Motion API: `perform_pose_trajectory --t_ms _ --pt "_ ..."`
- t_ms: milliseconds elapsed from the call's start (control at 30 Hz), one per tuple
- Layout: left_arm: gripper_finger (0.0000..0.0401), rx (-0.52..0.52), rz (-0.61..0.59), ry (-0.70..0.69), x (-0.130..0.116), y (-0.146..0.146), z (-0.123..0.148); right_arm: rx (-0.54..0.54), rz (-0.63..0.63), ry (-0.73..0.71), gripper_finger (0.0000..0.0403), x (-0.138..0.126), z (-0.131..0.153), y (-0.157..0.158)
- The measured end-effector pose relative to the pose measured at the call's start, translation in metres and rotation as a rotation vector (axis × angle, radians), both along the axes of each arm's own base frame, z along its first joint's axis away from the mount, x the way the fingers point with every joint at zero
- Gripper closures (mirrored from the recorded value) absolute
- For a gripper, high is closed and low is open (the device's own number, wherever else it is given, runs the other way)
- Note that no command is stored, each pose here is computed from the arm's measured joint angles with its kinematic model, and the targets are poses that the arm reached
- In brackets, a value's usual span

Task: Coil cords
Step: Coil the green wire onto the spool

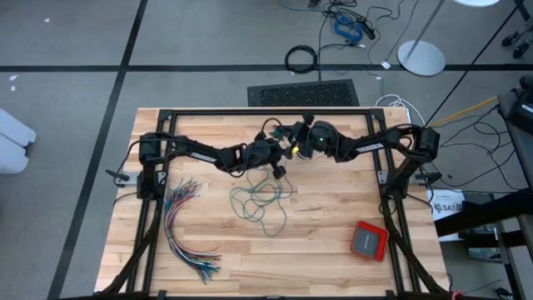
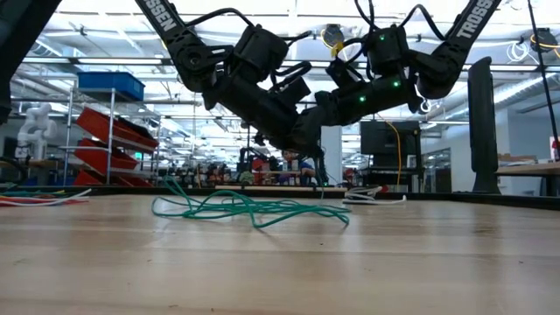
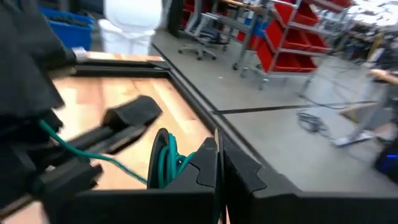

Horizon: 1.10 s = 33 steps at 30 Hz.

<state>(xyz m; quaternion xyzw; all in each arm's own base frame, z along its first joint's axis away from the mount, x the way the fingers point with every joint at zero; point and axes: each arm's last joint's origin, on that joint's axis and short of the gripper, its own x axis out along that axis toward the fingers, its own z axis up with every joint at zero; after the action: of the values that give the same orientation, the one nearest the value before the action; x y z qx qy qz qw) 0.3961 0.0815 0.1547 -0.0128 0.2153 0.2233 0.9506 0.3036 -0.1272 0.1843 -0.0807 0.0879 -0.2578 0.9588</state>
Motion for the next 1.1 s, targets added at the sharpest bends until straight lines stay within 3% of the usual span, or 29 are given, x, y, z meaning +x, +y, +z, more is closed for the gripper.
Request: perform_pose_trajectory --t_ms 367,767,1100 --pt "0.0401 0.010 0.010 0.021 -0.001 -0.001 -0.001 0.070 0.048 -0.015 0.0403 -0.002 -0.002 -0.005" --pt "0.0401 0.010 0.016 -0.005 0.000 -0.001 0.004 -0.007 0.013 0.114 0.0403 -0.004 -0.009 -0.006" --pt "0.0401 0.024 0.019 -0.064 -0.003 -0.001 0.027 -0.066 0.030 0.199 0.0403 -0.005 -0.013 -0.004"
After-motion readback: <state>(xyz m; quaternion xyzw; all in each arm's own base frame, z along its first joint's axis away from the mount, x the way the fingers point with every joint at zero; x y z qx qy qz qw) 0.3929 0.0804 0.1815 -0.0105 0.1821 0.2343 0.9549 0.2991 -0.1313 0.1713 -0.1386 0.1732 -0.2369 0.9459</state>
